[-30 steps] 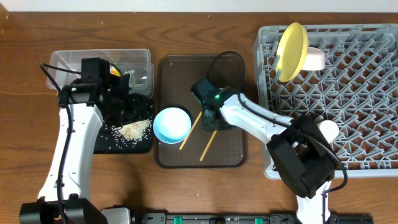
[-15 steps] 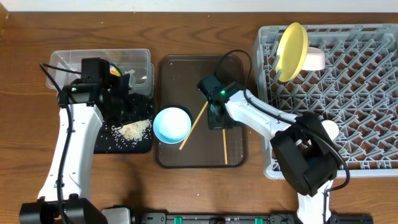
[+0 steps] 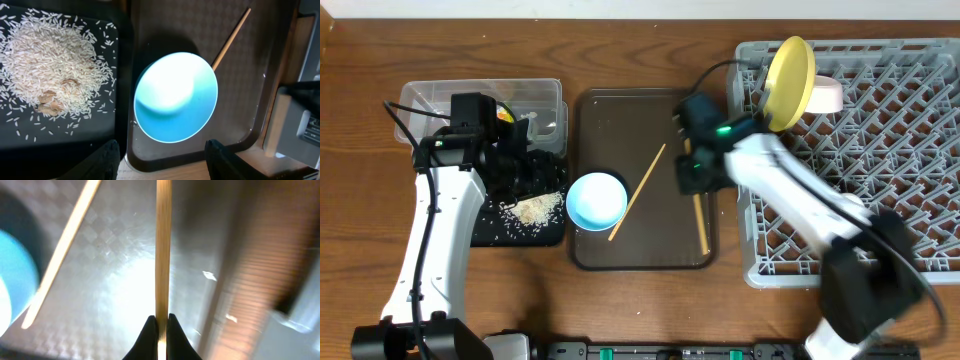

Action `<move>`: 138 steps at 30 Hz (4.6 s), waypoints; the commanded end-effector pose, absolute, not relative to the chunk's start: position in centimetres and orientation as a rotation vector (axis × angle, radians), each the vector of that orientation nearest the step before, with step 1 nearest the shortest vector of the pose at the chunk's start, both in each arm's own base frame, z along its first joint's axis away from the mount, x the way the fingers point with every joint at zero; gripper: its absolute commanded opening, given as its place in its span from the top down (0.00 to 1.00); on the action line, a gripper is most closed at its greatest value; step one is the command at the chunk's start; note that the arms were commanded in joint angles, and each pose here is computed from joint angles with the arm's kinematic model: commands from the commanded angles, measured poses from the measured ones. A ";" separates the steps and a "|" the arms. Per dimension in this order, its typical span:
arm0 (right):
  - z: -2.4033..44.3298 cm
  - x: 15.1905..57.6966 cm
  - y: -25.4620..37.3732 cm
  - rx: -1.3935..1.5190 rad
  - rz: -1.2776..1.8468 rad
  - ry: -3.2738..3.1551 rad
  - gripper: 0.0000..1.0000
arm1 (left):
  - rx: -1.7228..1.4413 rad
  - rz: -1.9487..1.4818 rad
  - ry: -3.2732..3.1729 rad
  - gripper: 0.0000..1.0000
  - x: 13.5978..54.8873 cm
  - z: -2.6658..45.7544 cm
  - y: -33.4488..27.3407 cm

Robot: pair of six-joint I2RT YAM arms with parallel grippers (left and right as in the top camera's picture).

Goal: Sort waste into correct bins and load items into the dishwasher rack
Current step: 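Carry the chopstick to the rack's left edge and release it, then return the right gripper to the tray and grasp the second chopstick, then carry the second chopstick into the rack and release it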

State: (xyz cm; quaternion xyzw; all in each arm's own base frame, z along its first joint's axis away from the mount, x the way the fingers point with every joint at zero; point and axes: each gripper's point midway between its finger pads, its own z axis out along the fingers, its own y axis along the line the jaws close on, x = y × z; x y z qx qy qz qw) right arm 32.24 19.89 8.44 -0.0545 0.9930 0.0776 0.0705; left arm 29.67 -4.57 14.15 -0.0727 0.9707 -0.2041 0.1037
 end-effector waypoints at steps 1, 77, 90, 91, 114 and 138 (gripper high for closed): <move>12.2 33.1 17.4 -0.245 0.257 2.902 0.99 | -0.206 -0.590 2.853 0.42 29.8 14.6 -4.4; -0.2 34.9 30.9 -0.191 0.277 2.895 0.62 | -0.206 -0.590 2.852 0.42 29.9 14.6 -4.4; -1.1 32.8 25.3 -0.148 -0.023 3.027 0.88 | -0.206 -0.590 2.853 0.42 29.8 14.6 -4.4; -1.1 32.8 25.1 -0.142 -0.028 3.031 0.89 | -0.206 -0.590 2.853 0.42 29.8 14.6 -4.4; 16.2 34.9 15.4 -0.275 0.195 2.798 0.99 | -0.206 -0.590 2.853 0.42 29.8 14.6 -4.4; 10.7 34.9 7.1 -0.105 -0.050 2.989 0.82 | -0.206 -0.590 2.853 0.42 29.8 14.6 -4.4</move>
